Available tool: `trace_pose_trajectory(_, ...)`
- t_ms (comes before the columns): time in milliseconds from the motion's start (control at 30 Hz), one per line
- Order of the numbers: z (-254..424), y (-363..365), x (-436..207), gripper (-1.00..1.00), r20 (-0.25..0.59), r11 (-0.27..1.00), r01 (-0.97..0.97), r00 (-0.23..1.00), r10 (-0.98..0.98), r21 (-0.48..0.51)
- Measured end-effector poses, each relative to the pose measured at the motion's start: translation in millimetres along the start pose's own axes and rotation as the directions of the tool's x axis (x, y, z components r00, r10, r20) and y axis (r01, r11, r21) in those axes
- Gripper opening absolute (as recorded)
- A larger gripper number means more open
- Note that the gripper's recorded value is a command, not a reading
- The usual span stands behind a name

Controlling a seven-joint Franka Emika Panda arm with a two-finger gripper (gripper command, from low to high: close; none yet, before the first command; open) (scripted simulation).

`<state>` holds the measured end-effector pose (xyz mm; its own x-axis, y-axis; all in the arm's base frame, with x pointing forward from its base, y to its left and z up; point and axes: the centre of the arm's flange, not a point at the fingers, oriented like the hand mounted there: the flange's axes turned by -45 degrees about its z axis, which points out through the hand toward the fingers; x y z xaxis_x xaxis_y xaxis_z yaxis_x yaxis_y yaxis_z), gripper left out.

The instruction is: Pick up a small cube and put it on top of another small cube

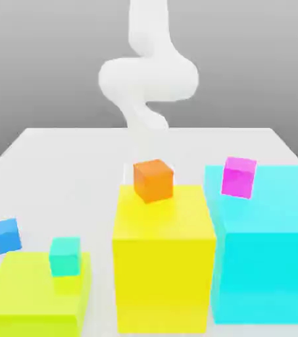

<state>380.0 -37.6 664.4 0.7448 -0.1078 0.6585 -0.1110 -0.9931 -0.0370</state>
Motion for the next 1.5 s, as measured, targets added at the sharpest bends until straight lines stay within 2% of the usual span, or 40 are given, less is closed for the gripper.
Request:
trace_pose_trajectory(200,125.2,103.5,-41.3,0.00,0.166,0.964,-0.226,0.955,0.248,-0.140)
trace_pose_trajectory(433,223.7,223.8,-150.9,0.00,0.284,0.831,-0.451,0.791,0.541,-0.325)
trace_pose_trajectory(600,258.2,298.8,-264.8,0.00,0.308,0.664,-0.581,0.597,0.740,-0.471)
trace_pose_trajectory(733,274.2,327.5,-357.0,0.00,0.310,0.533,-0.631,0.436,0.845,-0.564)
trace_pose_trajectory(933,320.0,331.8,-411.1,0.00,0.313,0.512,-0.633,0.407,0.858,-0.581)
trace_pose_trajectory(967,324.1,331.6,-415.2,-1.00,0.313,0.512,-0.633,0.407,0.858,-0.581)
trace_pose_trajectory(1267,311.0,331.8,-402.7,-1.00,0.313,0.512,-0.632,0.407,0.858,-0.581)
trace_pose_trajectory(1400,281.5,326.8,-373.2,-1.00,0.316,0.515,-0.633,0.408,0.857,-0.578)
trace_pose_trajectory(1500,289.9,273.6,-307.8,-1.00,0.368,0.585,-0.608,0.455,0.811,-0.536)
